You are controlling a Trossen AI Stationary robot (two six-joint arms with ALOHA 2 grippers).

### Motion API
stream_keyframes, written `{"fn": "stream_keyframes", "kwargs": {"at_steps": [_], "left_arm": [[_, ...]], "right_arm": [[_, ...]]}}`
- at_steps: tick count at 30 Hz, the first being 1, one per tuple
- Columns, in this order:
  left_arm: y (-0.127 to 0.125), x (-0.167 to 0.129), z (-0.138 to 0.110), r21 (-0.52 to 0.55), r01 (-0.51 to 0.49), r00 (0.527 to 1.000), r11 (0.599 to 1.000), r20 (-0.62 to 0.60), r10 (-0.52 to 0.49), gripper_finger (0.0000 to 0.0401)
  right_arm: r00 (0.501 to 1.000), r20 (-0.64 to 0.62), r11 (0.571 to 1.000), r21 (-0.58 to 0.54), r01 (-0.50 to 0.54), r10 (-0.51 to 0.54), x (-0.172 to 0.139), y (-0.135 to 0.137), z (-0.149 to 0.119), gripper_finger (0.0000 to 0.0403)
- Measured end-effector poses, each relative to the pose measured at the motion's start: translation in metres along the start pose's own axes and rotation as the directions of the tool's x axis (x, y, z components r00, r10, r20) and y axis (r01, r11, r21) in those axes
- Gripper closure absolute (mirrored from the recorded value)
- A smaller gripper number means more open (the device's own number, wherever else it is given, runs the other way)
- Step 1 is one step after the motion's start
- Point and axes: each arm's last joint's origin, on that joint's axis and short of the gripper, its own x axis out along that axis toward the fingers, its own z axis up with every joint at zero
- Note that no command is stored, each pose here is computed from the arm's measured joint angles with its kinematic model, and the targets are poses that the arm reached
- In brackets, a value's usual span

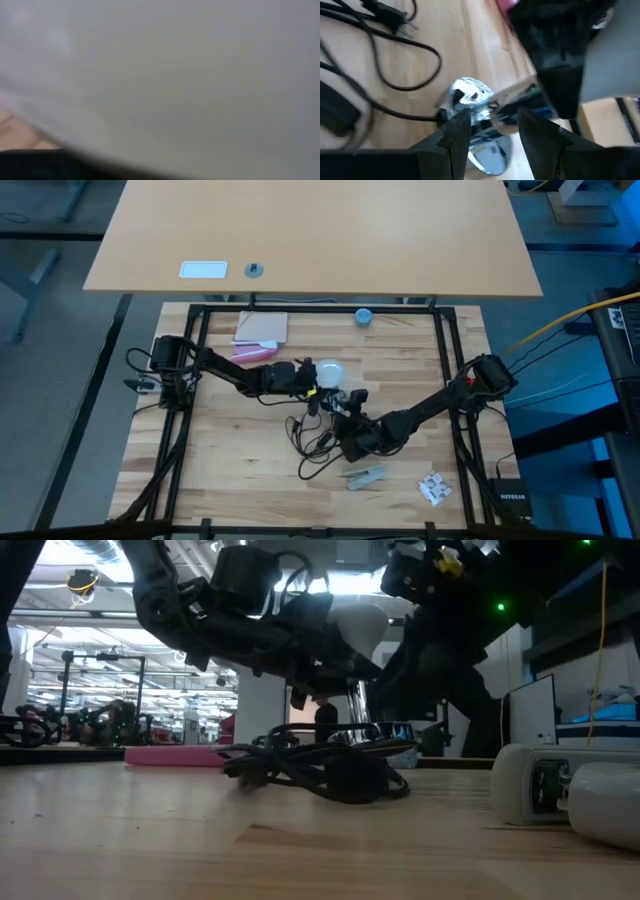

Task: Screw lightbulb
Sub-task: Insert the lightbulb into the lamp

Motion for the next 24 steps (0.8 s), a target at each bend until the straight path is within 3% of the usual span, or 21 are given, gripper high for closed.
{"fn": "stream_keyframes", "kwargs": {"at_steps": [11, 24], "left_arm": [[-0.001, 0.000, 0.001, -0.020, 0.004, 1.000, 1.000, 0.014, -0.004, 0.0251], [0.000, 0.000, 0.001, -0.008, -0.002, 1.000, 1.000, 0.009, 0.002, 0.0251]], "right_arm": [[1.000, -0.016, 1.000, -0.005, -0.025, 0.025, 0.009, 0.008, -0.004, 0.0237], [0.993, 0.076, 0.988, 0.120, -0.096, 0.087, 0.016, 0.012, 0.008, 0.0237]]}}
